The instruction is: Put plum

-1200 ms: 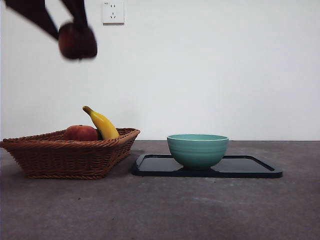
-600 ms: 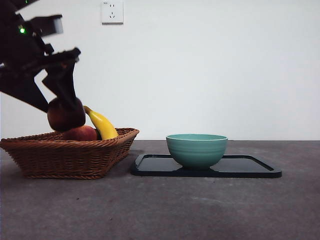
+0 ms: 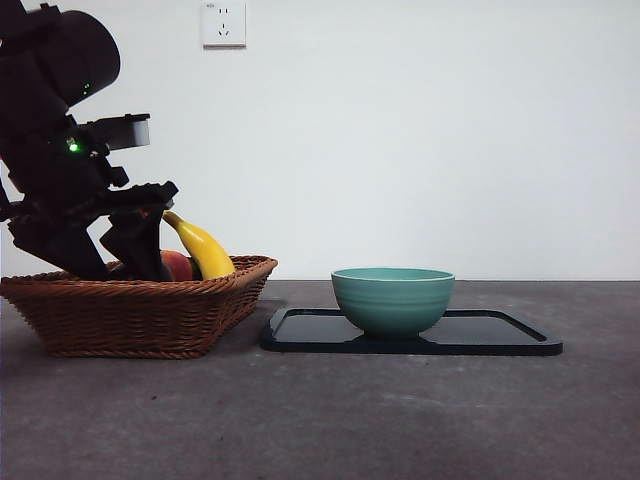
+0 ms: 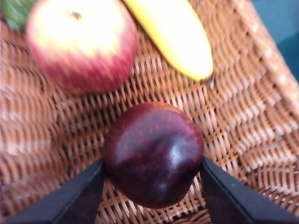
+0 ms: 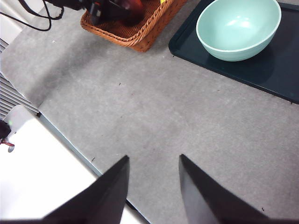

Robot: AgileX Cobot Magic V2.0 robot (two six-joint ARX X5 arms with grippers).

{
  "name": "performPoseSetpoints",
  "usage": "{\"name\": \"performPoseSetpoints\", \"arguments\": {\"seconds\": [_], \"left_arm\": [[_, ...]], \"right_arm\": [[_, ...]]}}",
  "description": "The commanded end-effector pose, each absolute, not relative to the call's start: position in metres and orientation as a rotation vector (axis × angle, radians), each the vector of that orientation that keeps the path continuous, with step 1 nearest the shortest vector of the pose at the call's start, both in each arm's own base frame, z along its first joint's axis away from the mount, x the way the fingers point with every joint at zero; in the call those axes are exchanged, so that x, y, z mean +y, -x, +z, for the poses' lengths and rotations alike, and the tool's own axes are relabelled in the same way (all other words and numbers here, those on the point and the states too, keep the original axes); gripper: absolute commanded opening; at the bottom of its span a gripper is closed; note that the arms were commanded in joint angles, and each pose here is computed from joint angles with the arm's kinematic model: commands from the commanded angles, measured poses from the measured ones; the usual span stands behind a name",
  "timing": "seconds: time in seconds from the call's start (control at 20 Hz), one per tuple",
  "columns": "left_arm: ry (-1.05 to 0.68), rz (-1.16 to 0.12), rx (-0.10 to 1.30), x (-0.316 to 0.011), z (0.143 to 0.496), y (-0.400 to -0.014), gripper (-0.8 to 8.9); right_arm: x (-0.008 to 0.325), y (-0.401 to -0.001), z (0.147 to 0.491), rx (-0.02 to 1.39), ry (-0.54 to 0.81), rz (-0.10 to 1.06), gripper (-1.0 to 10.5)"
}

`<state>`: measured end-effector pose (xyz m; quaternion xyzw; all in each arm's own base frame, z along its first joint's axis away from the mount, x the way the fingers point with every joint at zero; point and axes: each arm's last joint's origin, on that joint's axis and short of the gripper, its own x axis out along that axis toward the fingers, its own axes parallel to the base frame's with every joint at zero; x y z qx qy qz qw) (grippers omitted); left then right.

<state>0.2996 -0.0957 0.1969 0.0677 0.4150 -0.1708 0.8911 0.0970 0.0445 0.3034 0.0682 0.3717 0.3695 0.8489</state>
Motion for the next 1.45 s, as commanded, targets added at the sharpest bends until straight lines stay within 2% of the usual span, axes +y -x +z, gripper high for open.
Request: {"name": "performPoseSetpoints", "arguments": {"seconds": [0.05, 0.15, 0.25, 0.35, 0.65, 1.0, 1.3, 1.45], "left_arm": [[-0.149, -0.363, 0.858, -0.098, 0.194, -0.303, 2.81], [-0.15, -0.362, 0.864, -0.098, 0.194, -0.303, 3.07], [-0.151, -0.363, 0.868, -0.098, 0.194, -0.302, 4.01], [-0.151, -0.364, 0.868, -0.098, 0.194, -0.302, 4.43], [-0.142, -0.363, 0.834, -0.097, 0.205, -0.298, 4.42], [-0.094, -0.362, 0.698, -0.09, 0.255, -0.273, 4.37], [0.048, -0.695, 0.68, -0.087, 0.29, -0.23, 4.37], [0.082, -0.788, 0.7, -0.083, 0.3, -0.21, 4.37]], "right_arm": [[0.045, -0.098, 0.306, 0.763, -0.127, 0.791, 1.7], [0.045, -0.098, 0.307, 0.756, -0.126, 0.792, 1.7], [0.045, -0.098, 0.307, 0.753, -0.126, 0.792, 1.7], [0.045, -0.098, 0.307, 0.753, -0.126, 0.792, 1.7], [0.045, -0.098, 0.307, 0.753, -0.126, 0.792, 1.7], [0.045, -0.098, 0.307, 0.753, -0.126, 0.791, 1.7], [0.045, -0.099, 0.307, 0.75, -0.125, 0.789, 1.7], [0.045, -0.099, 0.307, 0.75, -0.123, 0.784, 1.7]]}}
